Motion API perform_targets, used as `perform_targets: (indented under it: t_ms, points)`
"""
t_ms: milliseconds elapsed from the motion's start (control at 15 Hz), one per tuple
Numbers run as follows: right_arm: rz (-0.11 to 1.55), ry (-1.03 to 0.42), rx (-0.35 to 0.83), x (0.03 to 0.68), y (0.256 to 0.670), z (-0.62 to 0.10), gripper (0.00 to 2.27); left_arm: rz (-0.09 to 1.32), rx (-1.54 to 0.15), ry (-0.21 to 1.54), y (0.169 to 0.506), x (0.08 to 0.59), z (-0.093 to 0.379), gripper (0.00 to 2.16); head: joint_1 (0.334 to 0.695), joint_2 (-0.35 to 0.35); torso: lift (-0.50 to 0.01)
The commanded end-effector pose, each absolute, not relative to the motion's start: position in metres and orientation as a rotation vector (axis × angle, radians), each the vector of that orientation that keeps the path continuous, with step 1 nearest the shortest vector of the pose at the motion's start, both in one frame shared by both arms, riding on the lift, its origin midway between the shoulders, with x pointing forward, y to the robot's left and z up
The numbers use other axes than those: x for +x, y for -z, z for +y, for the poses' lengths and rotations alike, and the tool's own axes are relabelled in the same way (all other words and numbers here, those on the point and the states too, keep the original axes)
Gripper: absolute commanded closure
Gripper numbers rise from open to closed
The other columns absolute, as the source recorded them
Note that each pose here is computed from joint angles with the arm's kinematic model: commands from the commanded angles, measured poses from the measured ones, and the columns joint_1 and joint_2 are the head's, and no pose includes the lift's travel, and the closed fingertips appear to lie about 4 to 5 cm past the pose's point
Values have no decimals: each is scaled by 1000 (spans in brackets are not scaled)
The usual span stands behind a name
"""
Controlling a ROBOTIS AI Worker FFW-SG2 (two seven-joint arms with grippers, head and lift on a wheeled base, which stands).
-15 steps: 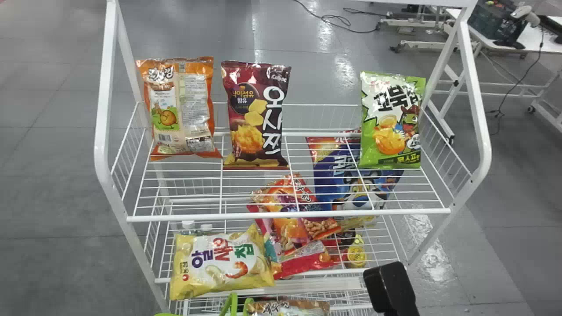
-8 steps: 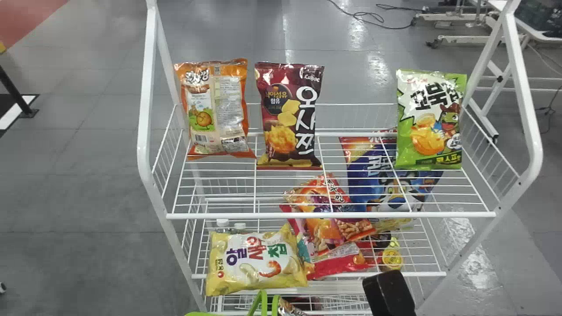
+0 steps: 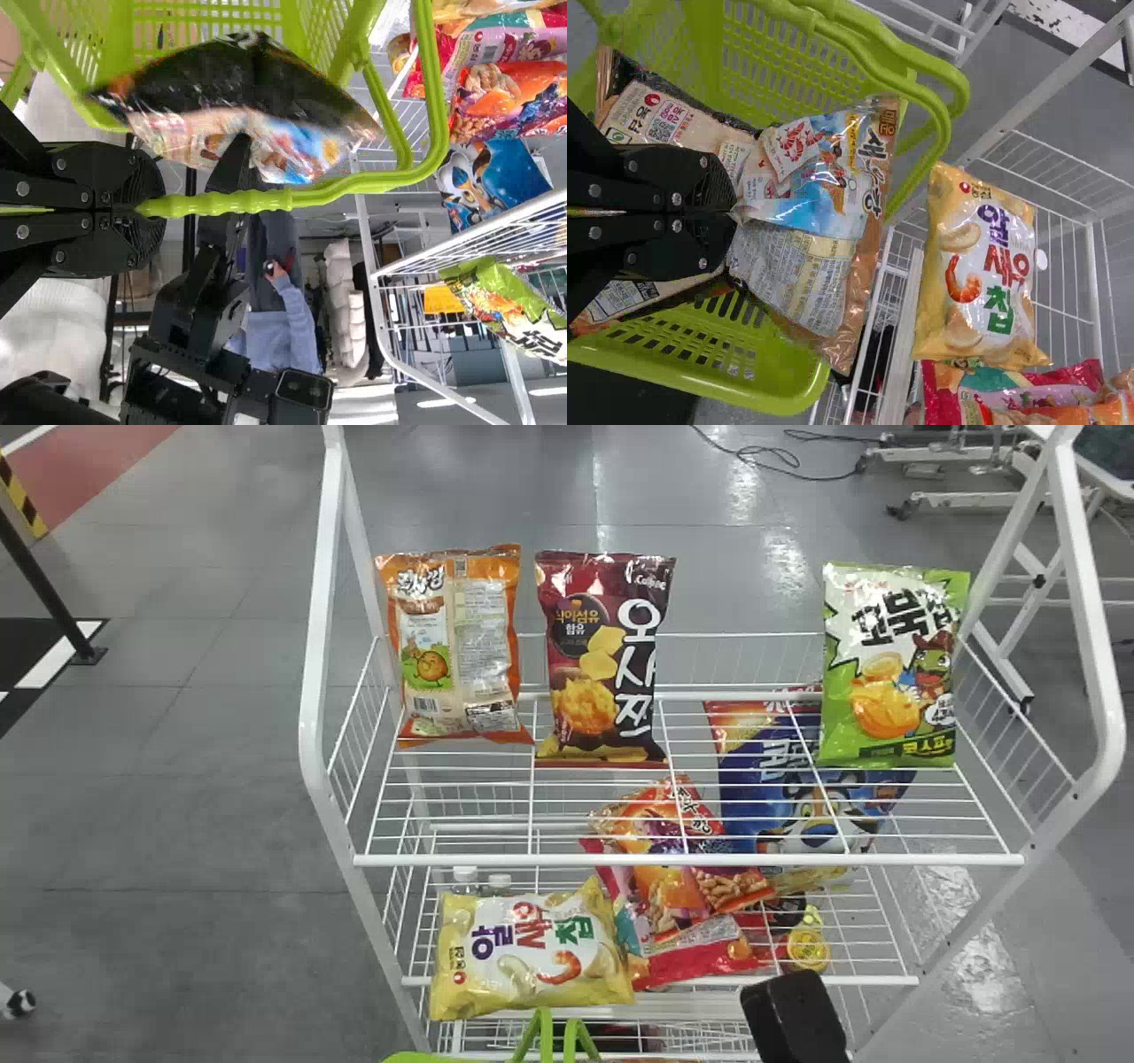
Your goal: Hold basket handle with left hand then pick spicy shrimp crackers with right hand and place into basket
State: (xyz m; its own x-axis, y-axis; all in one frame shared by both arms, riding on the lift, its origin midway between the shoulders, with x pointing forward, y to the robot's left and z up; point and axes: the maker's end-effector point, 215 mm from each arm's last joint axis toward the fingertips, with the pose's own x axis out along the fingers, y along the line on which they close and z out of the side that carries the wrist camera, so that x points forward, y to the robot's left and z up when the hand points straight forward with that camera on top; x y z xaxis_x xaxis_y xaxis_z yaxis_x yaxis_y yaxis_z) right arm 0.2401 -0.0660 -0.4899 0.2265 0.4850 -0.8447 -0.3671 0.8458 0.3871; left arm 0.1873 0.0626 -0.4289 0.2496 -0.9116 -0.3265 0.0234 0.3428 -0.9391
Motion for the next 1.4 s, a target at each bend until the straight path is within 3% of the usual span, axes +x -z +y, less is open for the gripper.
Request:
perform_targets:
  t_ms: [0, 467, 533, 667, 1000, 1200, 1333]
  points:
    - [1255, -597, 101, 223, 503, -66, 1926, 1125, -1018, 815, 428, 188, 62, 1895, 695, -10, -37]
    - [1315, -642, 65, 199, 522, -46, 1902, 1124, -1021, 824, 426, 188, 60, 1892, 695, 30, -37]
    - [1314, -639, 62, 200, 522, -47, 1625, 1123, -1022, 826, 426, 188, 59, 1895, 695, 37, -37]
    - [1320, -620, 50, 200, 526, -54, -2, 1122, -1021, 824, 426, 188, 60, 1895, 695, 47, -37]
    - [1309, -509, 28, 209, 529, -101, 43, 1123, -1022, 826, 426, 188, 59, 1895, 695, -18, -37]
    - [1253, -448, 33, 227, 513, -129, 80, 1123, -1021, 823, 426, 188, 60, 1895, 695, -142, -37]
    - [1207, -426, 44, 237, 497, -140, 87, 1124, -1020, 824, 426, 187, 59, 1895, 695, -182, -37]
